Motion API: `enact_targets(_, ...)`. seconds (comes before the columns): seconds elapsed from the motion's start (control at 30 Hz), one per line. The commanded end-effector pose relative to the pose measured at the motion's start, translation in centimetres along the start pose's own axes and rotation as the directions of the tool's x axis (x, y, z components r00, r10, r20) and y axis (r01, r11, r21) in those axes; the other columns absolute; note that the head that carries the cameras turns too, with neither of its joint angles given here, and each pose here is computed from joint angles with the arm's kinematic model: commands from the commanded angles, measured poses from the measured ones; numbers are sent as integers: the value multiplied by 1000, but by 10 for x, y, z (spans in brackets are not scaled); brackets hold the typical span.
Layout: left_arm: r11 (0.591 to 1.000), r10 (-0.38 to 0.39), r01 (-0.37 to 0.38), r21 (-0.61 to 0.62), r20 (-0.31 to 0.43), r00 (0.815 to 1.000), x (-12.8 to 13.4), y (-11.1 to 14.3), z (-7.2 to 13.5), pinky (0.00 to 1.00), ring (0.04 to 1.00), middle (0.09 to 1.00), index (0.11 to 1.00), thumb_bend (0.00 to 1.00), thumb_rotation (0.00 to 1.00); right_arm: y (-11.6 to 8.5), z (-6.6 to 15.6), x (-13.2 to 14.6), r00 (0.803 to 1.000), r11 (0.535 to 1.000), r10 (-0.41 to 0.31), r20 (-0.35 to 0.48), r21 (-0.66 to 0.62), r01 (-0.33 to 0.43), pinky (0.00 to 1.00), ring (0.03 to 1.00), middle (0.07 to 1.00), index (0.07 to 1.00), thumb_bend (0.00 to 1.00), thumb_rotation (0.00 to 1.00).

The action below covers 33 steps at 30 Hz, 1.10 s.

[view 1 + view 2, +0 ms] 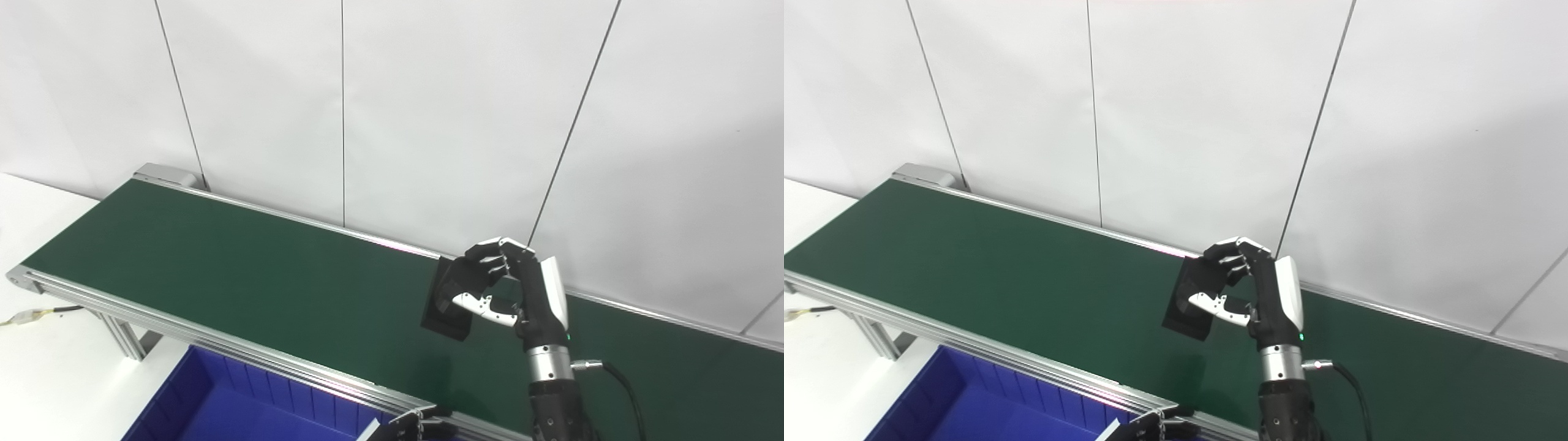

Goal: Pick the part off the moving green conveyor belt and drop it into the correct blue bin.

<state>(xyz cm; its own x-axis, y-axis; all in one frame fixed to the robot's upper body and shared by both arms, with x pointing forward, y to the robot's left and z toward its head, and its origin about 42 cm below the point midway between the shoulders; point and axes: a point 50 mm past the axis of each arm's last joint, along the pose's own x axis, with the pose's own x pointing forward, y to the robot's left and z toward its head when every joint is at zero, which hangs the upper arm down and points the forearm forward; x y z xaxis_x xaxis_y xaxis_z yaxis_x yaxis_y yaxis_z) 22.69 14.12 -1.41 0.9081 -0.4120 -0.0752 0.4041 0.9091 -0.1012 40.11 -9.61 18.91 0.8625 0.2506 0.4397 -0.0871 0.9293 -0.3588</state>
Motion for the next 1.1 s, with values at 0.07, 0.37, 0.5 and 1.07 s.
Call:
enact_targets(0.07, 1000, -19, 19, 11, 69, 997, 9, 4, 13, 754, 824, 836, 806, 976, 481, -15, 22, 11, 996, 999, -41, 76, 20, 40, 356, 469, 526, 493, 499, 0)
enact_targets(0.37, 1000, -29, 29, 8, 82, 996, 6, 9, 16, 763, 825, 824, 768, 939, 463, -39, 36, -12, 994, 996, -85, 62, -27, 87, 342, 457, 527, 501, 499, 0)
enact_targets(0.5, 1000, -27, 26, 4, 84, 996, 5, 11, 18, 763, 818, 811, 753, 930, 464, -45, 40, -21, 993, 995, -96, 62, 14, 95, 338, 458, 529, 502, 497, 0)
enact_targets(1.07, 999, -13, 11, 32, 82, 997, -3, 29, 42, 740, 785, 771, 747, 999, 529, -78, 58, -85, 982, 982, -187, -19, 12, 187, 345, 463, 522, 502, 498, 0)
